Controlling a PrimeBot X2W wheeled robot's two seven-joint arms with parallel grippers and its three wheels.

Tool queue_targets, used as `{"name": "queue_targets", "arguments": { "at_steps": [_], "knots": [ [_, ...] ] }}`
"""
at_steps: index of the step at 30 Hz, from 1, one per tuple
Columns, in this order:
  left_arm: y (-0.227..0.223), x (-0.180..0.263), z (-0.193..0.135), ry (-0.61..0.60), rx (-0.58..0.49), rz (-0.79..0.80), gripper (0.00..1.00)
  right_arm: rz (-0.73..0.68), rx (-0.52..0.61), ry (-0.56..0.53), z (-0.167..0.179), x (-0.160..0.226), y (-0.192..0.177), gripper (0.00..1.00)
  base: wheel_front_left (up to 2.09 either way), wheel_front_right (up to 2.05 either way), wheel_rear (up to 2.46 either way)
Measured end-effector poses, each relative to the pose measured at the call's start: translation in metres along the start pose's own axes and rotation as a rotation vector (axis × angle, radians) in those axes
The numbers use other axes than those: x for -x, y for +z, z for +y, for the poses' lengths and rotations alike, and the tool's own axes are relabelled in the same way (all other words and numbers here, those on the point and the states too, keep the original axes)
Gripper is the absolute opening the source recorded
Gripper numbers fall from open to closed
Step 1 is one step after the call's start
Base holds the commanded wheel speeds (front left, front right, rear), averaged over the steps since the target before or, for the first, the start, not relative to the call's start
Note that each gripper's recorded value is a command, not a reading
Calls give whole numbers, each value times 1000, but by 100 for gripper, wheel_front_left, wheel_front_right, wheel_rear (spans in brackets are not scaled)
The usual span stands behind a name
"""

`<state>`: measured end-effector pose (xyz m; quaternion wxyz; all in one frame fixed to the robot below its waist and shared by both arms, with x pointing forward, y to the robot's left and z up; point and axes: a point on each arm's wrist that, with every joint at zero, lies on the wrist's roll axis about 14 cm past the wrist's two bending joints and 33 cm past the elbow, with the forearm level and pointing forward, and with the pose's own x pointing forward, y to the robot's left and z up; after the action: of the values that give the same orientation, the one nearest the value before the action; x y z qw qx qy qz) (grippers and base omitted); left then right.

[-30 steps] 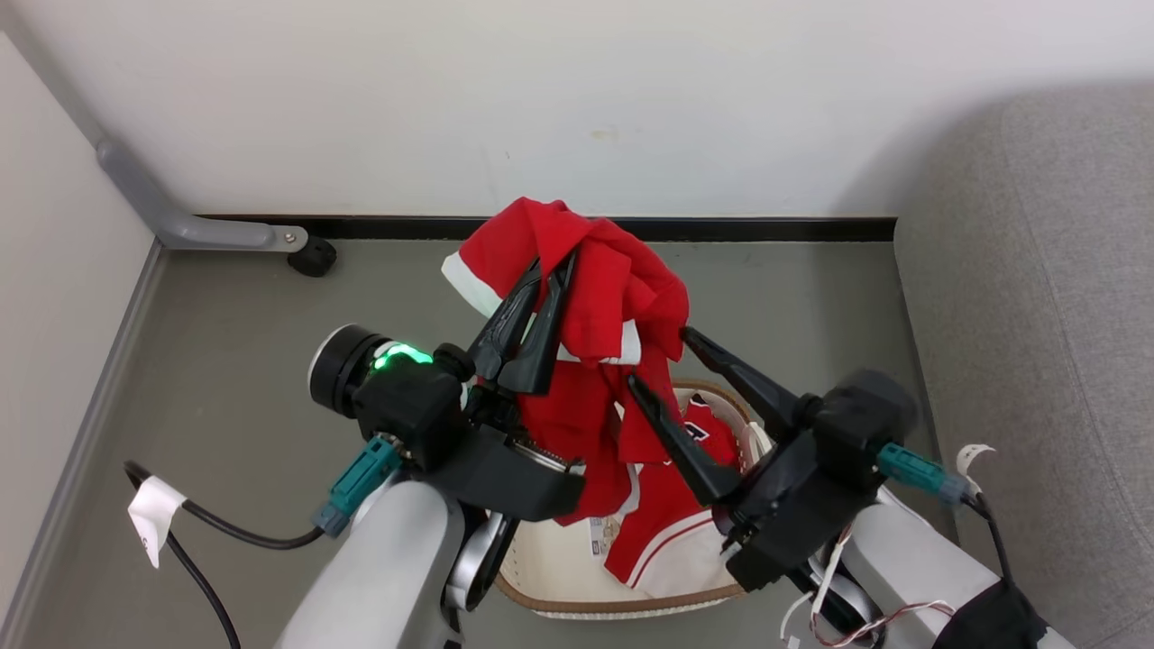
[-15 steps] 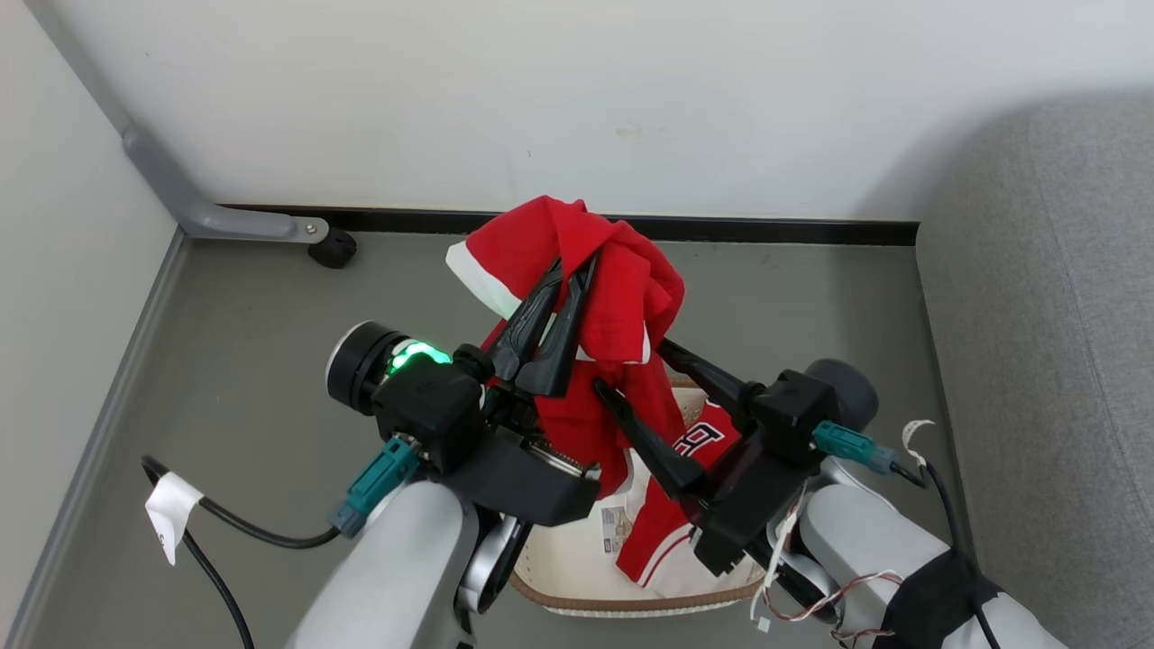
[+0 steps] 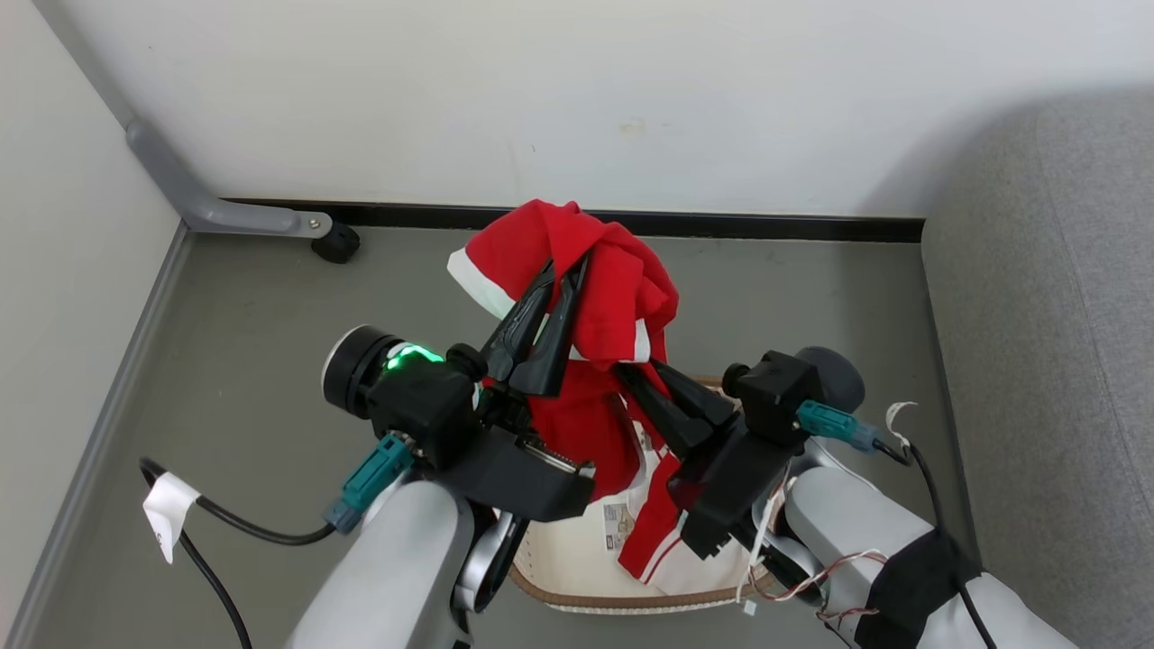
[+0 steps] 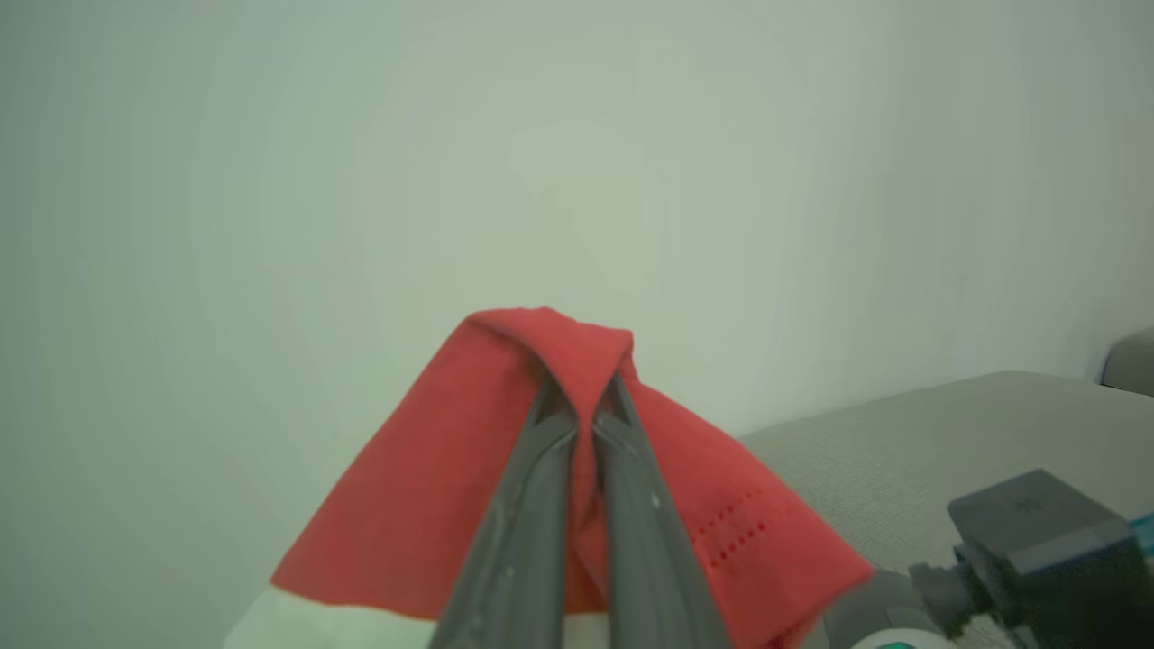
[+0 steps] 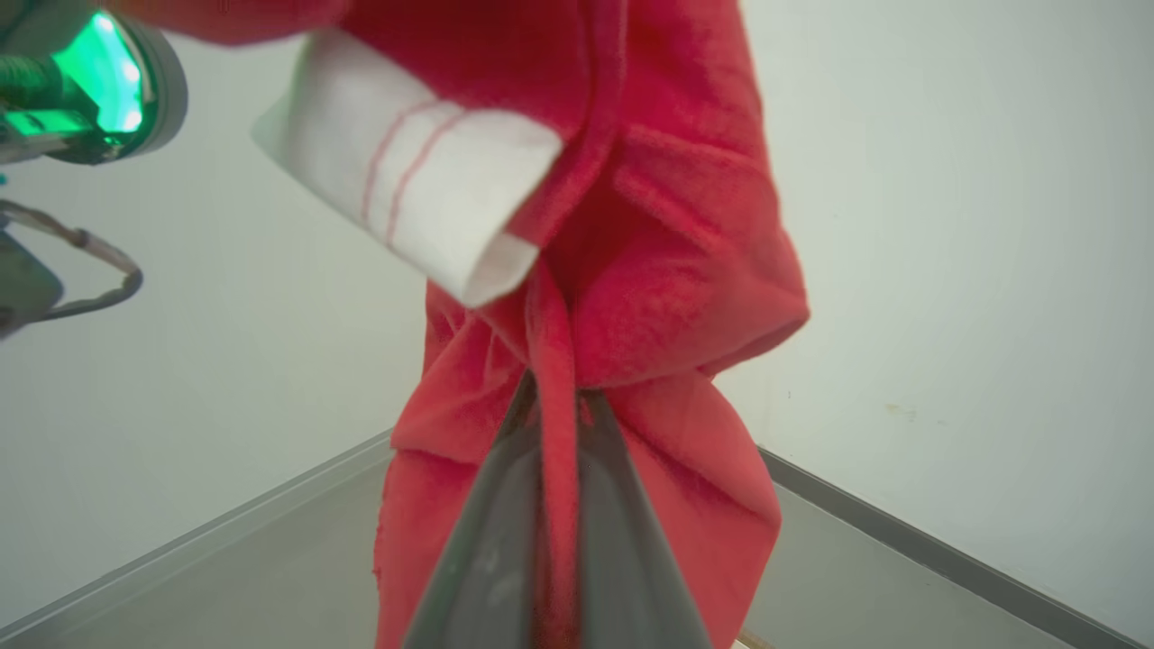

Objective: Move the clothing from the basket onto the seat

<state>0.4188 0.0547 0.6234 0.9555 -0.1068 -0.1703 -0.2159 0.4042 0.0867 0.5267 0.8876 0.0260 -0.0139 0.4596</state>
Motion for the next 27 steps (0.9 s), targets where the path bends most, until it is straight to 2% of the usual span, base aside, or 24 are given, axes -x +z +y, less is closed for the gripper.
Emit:
{"name": "queue_targets", "arguments": {
  "at_steps": [1,2,3,4,27],
  "knots": [
    [-1,0,1,4,3,2,0,-1,-3,-3,-1,0,0,0,0,0,0],
    [-2,0,2,8,5,5,25,-3,-8,-9,-2,0,1,0,0,0,0],
    [-3,1,3,12,6,9,57,-5,-13,-14,-4,1,1,0,0,0,0],
    [-5,1,4,15,7,12,100,-6,-16,-19,-5,1,1,0,0,0,0],
    [-40,11,11,61,44,107,100,-62,-33,-121,-37,15,22,0,0,0,0]
  ]
}}
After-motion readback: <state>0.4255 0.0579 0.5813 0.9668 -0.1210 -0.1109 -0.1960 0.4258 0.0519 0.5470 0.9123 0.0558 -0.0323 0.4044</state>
